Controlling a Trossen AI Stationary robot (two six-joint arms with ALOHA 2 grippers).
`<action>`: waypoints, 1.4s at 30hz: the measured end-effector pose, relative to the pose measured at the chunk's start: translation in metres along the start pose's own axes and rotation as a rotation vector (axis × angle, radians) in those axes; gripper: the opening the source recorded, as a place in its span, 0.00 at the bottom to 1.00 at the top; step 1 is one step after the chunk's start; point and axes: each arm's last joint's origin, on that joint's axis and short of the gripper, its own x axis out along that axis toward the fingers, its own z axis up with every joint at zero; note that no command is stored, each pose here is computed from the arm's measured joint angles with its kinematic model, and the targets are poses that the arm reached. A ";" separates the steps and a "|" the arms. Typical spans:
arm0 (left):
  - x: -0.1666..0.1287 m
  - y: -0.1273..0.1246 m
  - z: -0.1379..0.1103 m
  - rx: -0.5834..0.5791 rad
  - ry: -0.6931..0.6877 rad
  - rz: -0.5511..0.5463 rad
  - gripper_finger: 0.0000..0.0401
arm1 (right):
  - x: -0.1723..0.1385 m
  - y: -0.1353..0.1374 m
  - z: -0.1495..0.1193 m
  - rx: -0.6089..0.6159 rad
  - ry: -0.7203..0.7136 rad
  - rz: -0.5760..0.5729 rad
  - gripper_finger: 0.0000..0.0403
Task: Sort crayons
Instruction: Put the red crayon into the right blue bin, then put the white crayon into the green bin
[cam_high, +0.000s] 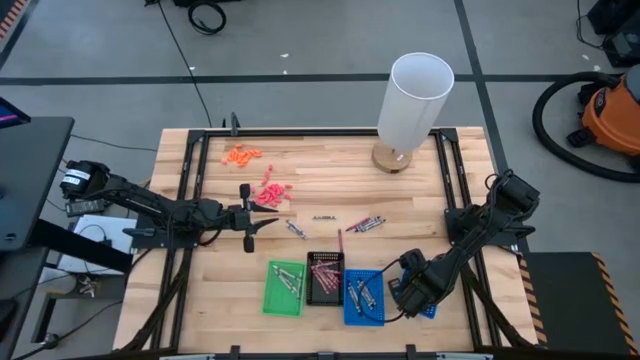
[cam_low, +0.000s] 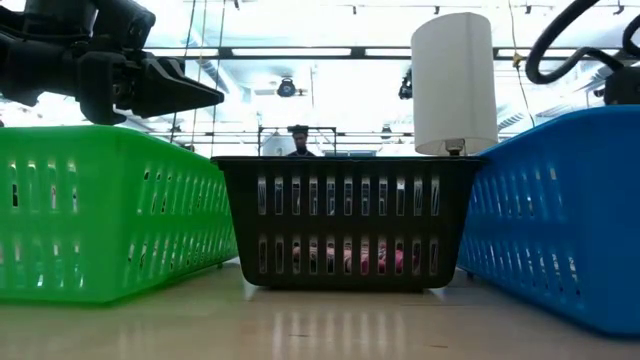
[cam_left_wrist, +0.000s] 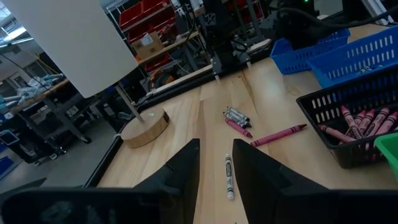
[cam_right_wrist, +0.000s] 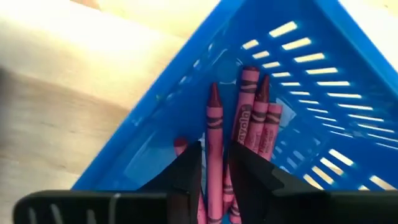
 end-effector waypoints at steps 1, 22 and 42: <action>0.000 0.000 0.000 0.000 0.000 0.000 0.26 | -0.001 0.000 0.000 -0.003 0.002 -0.006 0.23; 0.000 -0.001 -0.002 -0.026 0.020 -0.009 0.26 | -0.066 0.039 0.032 -0.265 -0.354 0.108 0.24; 0.000 -0.003 -0.008 -0.055 0.077 -0.031 0.26 | -0.034 0.067 0.125 -0.665 -0.434 0.059 0.24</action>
